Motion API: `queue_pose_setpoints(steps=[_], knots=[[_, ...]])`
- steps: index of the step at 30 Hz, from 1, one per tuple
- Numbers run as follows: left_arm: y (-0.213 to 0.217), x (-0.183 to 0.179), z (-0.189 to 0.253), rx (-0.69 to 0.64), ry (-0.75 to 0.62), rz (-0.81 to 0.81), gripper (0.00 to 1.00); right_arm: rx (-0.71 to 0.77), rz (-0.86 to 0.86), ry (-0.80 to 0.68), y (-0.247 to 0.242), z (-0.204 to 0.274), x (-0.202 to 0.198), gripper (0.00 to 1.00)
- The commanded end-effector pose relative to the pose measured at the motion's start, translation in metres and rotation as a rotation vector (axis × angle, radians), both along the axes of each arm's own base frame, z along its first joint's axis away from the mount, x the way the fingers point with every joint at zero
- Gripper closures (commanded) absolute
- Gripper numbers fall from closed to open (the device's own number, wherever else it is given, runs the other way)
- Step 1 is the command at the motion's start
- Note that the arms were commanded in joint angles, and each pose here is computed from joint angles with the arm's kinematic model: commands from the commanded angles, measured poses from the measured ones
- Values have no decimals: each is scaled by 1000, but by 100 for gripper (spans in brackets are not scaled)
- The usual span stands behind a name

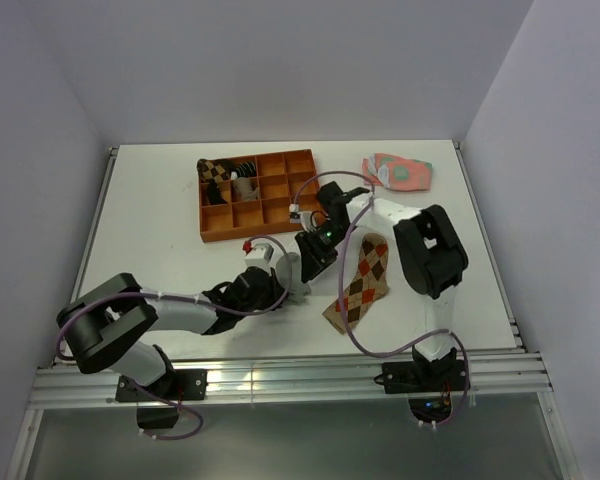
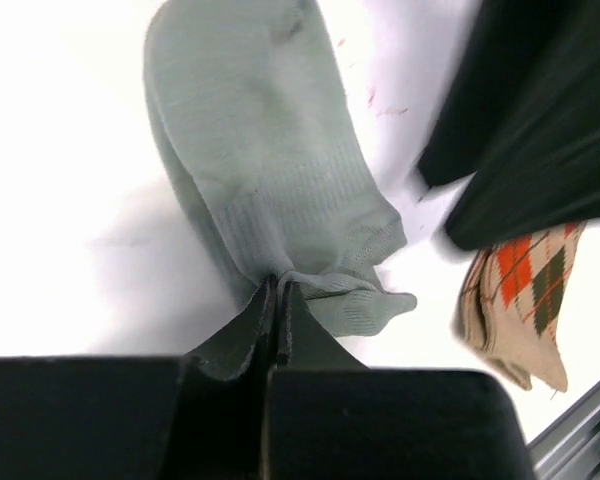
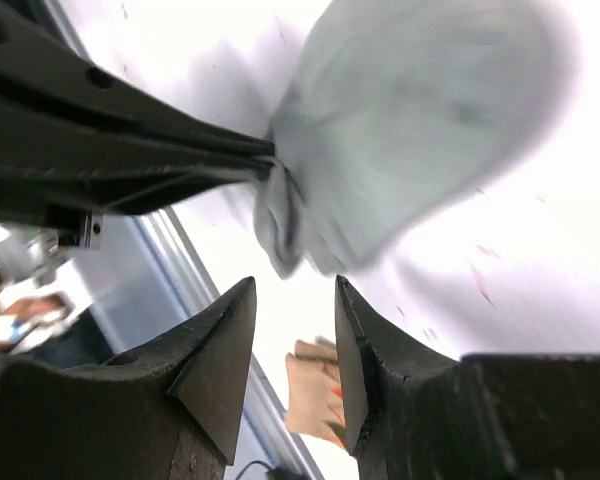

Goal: Roll the socks
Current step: Roll the sock at the center of the board.

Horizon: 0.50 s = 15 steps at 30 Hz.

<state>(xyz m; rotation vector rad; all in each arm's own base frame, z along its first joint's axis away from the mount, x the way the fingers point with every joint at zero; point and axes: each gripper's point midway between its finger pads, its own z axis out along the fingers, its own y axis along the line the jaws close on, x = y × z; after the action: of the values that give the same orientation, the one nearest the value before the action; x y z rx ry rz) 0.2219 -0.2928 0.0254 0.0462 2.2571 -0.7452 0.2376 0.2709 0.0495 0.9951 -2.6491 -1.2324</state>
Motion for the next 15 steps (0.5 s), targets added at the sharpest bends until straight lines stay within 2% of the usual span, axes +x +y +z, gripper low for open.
queue_pose_setpoints(steps=[1,7,9,15], knots=[[14,-12,-7,61,67,12,100,6,-43,-187,-11,31,25,55],[17,-24,-3,130,181,3,100,-1,-16,-435,-30,49,36,55],[16,-31,-1,146,233,-2,100,13,-9,-567,-33,61,45,55],[9,-41,-2,129,357,-14,100,25,34,-821,-46,59,40,60]])
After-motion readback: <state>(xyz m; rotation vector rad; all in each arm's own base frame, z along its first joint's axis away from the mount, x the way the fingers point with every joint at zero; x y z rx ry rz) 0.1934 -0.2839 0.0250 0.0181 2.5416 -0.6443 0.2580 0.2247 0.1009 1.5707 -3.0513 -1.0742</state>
